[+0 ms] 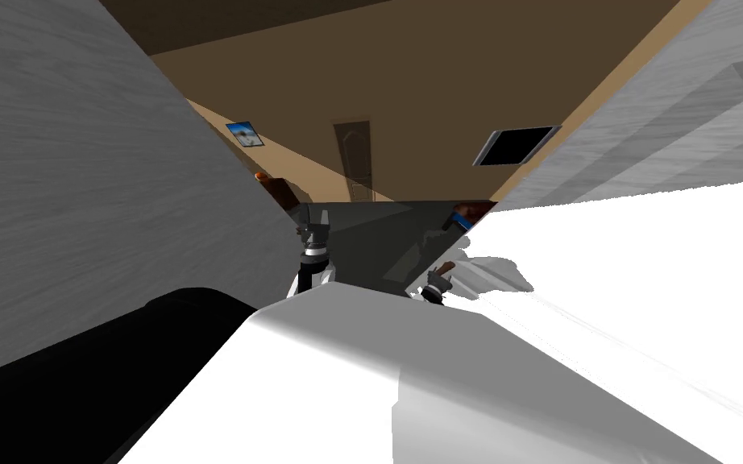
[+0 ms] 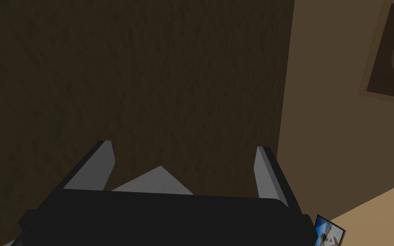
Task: Push the door open
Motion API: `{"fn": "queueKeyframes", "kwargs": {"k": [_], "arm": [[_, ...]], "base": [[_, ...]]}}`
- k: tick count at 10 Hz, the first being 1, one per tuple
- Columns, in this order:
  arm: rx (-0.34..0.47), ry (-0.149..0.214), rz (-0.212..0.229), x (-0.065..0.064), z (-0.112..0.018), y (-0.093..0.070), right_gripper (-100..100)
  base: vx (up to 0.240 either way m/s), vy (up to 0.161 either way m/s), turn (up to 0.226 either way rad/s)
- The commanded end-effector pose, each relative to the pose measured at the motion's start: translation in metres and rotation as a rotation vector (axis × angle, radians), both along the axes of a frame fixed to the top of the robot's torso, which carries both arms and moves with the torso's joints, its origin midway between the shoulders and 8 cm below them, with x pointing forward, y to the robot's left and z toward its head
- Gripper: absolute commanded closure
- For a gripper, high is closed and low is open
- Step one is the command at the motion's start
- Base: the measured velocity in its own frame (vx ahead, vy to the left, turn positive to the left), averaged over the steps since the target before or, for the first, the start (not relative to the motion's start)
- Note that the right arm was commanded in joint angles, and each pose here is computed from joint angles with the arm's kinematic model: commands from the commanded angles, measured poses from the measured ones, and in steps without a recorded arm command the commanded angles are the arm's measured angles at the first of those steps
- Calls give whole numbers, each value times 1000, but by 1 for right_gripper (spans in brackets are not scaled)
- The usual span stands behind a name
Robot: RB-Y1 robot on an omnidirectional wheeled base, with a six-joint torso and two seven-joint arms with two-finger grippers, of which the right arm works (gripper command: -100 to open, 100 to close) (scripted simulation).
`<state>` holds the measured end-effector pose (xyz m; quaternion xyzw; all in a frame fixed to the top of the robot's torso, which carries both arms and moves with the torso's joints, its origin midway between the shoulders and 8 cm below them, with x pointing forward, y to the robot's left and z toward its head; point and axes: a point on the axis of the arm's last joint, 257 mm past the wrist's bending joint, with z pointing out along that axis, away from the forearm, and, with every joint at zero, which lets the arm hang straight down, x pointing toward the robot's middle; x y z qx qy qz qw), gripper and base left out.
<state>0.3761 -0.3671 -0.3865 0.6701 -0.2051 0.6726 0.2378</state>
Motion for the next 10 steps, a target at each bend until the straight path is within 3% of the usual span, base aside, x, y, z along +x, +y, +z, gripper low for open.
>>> {"fn": "queueKeyframes", "kwargs": {"k": [1,6,10], "arm": [[-14,-9,-54,-9,2,-22,100],[11,-14,-135,-21,0,-38,100],[42,-15,-191,-31,-5,-42,100]], "base": [[199,-31,-73],[187,-26,-63],[213,-26,-69]]}}
